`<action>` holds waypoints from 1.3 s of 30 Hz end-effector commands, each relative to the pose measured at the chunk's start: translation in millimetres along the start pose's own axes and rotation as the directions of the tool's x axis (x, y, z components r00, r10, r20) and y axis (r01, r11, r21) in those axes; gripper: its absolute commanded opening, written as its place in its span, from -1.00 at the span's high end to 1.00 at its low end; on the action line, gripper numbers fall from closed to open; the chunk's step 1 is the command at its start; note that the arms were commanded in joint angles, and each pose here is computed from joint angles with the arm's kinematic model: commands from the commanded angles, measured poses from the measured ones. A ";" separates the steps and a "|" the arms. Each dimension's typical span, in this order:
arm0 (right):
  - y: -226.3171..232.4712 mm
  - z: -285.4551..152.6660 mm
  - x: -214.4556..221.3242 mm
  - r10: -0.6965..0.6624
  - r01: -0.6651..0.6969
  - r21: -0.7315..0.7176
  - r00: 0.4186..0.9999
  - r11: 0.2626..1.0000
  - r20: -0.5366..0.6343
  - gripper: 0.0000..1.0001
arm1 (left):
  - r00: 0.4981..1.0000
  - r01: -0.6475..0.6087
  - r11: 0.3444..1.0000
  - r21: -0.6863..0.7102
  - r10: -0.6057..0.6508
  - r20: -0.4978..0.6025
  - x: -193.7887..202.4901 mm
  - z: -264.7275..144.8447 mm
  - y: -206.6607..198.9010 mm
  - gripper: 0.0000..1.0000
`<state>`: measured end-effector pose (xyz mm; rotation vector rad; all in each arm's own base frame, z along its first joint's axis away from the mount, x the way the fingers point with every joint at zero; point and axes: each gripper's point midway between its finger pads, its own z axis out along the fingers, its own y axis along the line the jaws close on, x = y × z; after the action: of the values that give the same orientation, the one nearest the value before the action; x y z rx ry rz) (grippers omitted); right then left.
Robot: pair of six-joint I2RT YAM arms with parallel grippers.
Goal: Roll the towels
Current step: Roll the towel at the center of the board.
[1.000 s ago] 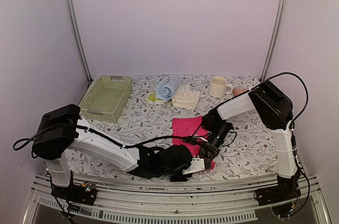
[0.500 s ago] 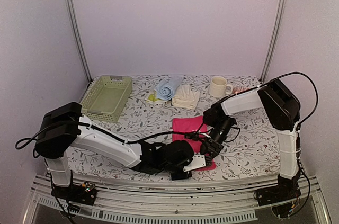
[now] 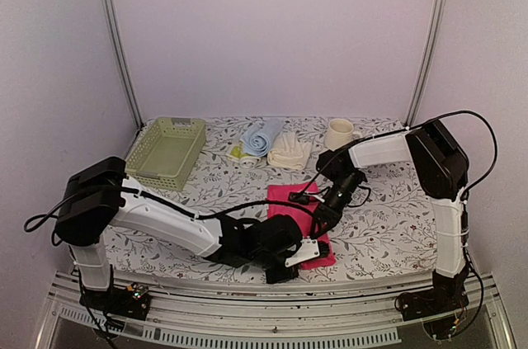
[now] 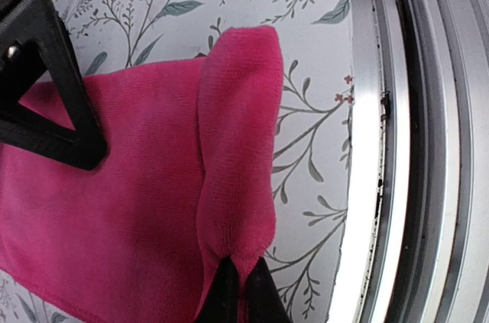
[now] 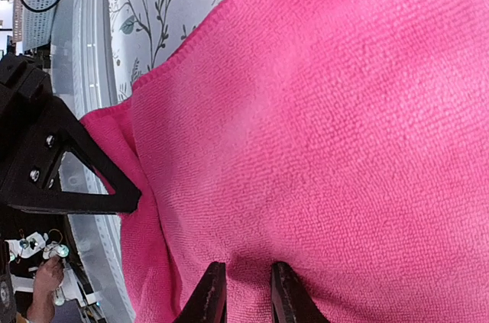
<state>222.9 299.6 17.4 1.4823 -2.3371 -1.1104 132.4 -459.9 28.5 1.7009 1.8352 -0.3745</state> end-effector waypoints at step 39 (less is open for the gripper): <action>63.7 7.6 8.0 -0.663 0.650 0.571 0.713 0.503 -0.228 0.26 | 0.690 0.718 0.563 0.410 -0.655 -0.309 51.5 23.6 29.9 1.00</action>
<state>159.4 304.7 62.5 2.7183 -2.2736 -0.5126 173.0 -453.1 22.3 1.2585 2.4483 -1.2615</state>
